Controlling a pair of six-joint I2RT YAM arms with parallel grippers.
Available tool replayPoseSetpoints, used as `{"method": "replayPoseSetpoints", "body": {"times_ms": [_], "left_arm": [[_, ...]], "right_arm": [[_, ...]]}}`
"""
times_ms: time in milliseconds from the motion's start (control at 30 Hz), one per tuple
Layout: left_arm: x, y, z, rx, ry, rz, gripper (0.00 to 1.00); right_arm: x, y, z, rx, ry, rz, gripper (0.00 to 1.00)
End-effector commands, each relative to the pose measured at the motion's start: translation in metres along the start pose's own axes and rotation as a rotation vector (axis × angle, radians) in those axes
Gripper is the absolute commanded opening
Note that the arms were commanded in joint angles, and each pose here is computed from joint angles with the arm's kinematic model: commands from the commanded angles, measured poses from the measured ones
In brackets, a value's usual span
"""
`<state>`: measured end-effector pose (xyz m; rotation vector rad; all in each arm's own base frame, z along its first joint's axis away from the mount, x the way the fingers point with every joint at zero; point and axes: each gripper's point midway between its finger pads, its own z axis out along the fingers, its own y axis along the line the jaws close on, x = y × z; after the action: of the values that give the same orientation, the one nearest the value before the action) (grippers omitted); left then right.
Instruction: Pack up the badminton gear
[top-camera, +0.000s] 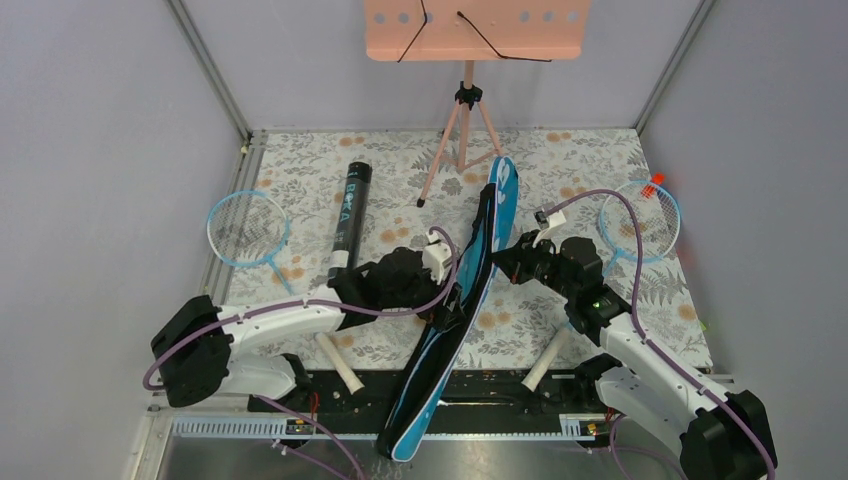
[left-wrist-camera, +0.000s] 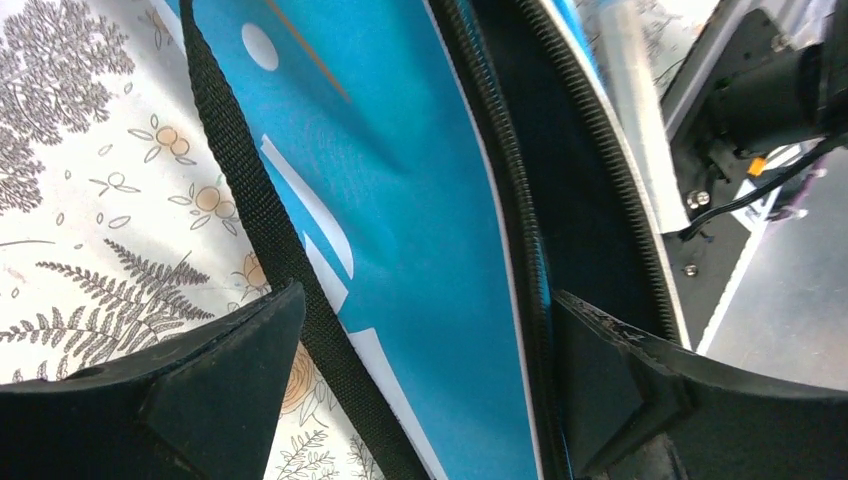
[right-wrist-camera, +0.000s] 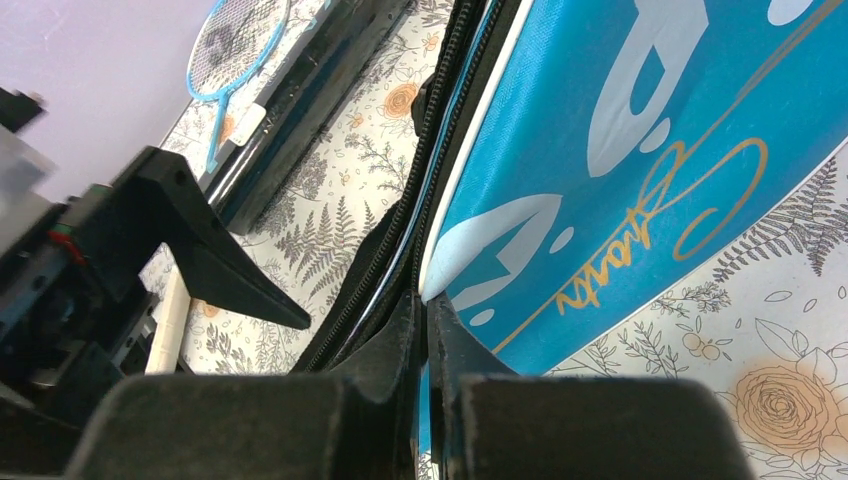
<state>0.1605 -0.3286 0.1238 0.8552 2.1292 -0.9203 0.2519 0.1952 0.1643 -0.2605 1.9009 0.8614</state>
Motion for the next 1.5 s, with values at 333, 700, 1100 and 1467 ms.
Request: {"method": "replayPoseSetpoints", "body": {"times_ms": [333, 700, 1100, 1467], "left_arm": [[-0.037, 0.022, 0.014, -0.250, -0.096, 0.025, 0.00], [-0.078, 0.090, -0.085, -0.638, -0.374, -0.114, 0.00], [-0.063, 0.087, -0.113, -0.642, -0.391, -0.253, 0.00], [-0.060, 0.102, -0.119, -0.753, -0.419, -0.333, 0.00]], "right_arm": [[-0.011, -0.002, -0.010, 0.030, -0.021, -0.036, 0.00], [-0.007, -0.039, -0.028, 0.234, -0.028, 0.062, 0.00], [0.004, -0.055, 0.034, 0.248, 0.118, 0.188, 0.00], [-0.006, -0.074, 0.061, 0.354, 0.140, 0.190, 0.41]]}}
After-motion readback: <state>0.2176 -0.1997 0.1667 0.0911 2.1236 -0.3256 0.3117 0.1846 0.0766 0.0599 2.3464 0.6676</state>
